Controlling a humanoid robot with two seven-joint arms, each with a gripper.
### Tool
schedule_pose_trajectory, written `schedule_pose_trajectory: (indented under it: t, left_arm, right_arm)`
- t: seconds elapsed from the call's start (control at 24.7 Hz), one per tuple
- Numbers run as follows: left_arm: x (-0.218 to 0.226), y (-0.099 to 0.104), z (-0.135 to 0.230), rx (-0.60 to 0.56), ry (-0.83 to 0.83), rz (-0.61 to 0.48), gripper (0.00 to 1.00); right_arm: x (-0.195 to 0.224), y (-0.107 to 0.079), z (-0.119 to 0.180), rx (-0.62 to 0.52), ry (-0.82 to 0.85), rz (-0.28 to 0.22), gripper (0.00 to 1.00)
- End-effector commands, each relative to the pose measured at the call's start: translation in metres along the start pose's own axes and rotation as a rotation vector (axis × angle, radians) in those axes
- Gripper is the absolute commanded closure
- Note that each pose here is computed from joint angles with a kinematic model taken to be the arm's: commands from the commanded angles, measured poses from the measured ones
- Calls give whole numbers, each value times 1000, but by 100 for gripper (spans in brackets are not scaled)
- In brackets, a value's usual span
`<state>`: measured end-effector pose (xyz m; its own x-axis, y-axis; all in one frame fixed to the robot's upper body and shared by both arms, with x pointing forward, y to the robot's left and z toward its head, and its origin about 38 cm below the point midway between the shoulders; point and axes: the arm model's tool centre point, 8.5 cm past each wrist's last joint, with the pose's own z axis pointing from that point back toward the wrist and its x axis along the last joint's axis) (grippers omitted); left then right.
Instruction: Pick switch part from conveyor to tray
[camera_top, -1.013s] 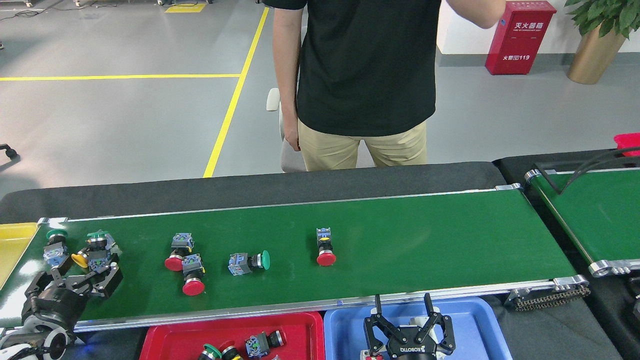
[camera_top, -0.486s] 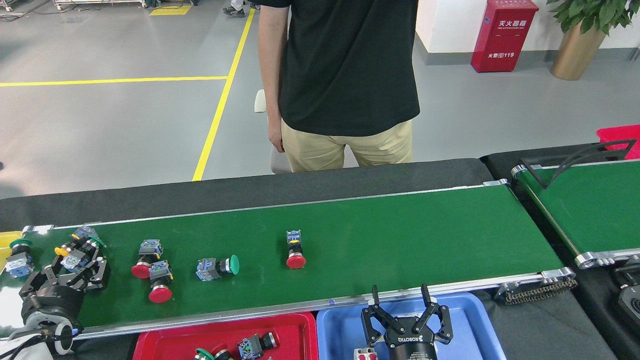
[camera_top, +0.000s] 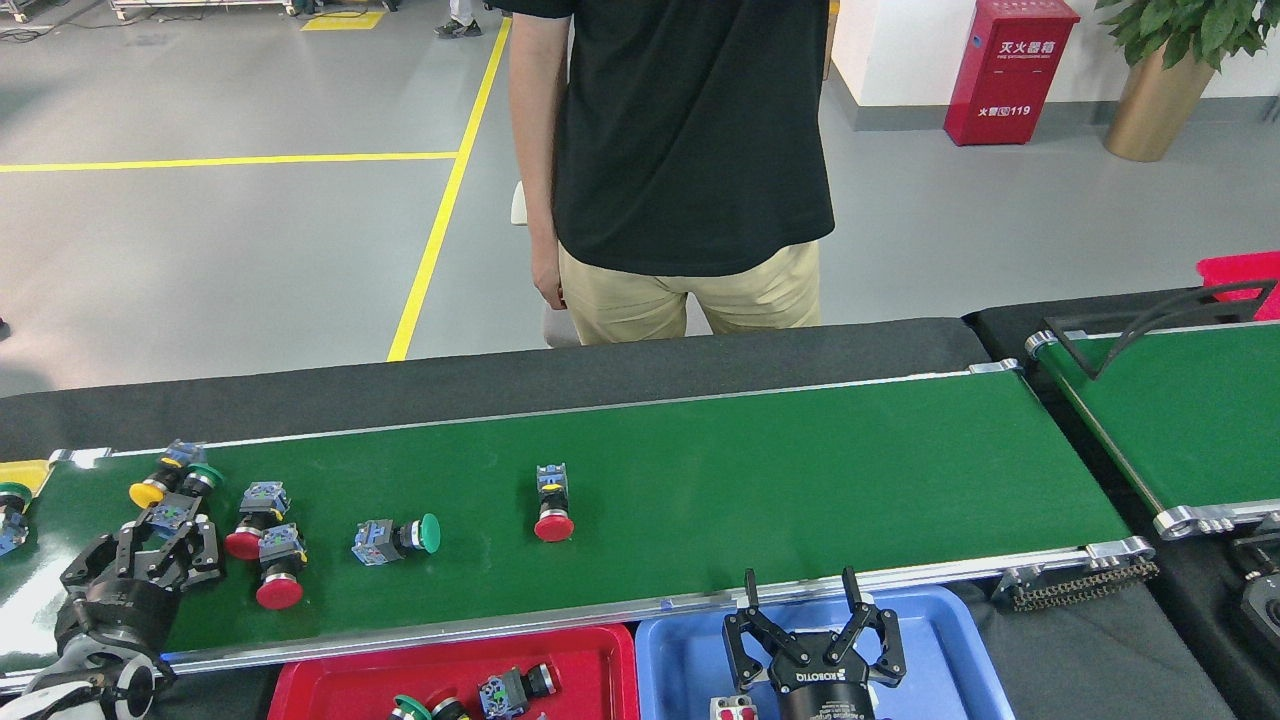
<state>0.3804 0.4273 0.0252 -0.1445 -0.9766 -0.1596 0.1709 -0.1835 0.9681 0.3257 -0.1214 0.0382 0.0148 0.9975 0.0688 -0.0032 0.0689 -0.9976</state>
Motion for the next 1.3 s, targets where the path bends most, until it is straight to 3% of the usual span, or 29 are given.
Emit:
schedule_pose_trajectory:
  t: [0.0,0.2,0.41,0.61,0.65,0.69,0.73,0.77,1.05,1.26]
  left_arm:
    - [19,22,19,72,-186,-33,72]
    - [71,24,84,105,-365,-73,68]
    - [110,41,92,168,-391,-45,67]
    - [129,31,123,131,-448,-45,63]
    - [135,25,129,116,-467,-31,55]
    - [140,23,130,110,-477,-25,35]
    - [145,22,130,113,-474,-9,9]
    - [149,22,129,123,-460,14,0]
    - [138,26,130,157,-362,47,0]
    - [73,22,146,166,70,67,0]
  right_arm:
    - [-10,-13,-7,-39,22,0,0]
    - [-35,-32,-7,-96,9,43,0]
    - [-50,-37,-10,-95,28,20,0]
    - [-62,-37,-11,-87,29,47,0]
    - [-62,-37,-11,-89,28,47,0]
    - [-61,-38,-11,-91,28,46,0]
    - [-60,-41,-11,-96,26,41,0]
    - [-60,-42,-11,-99,27,40,0]
    - [-63,-45,-11,-93,24,47,0]
    - [-64,-47,-11,-98,26,44,0]
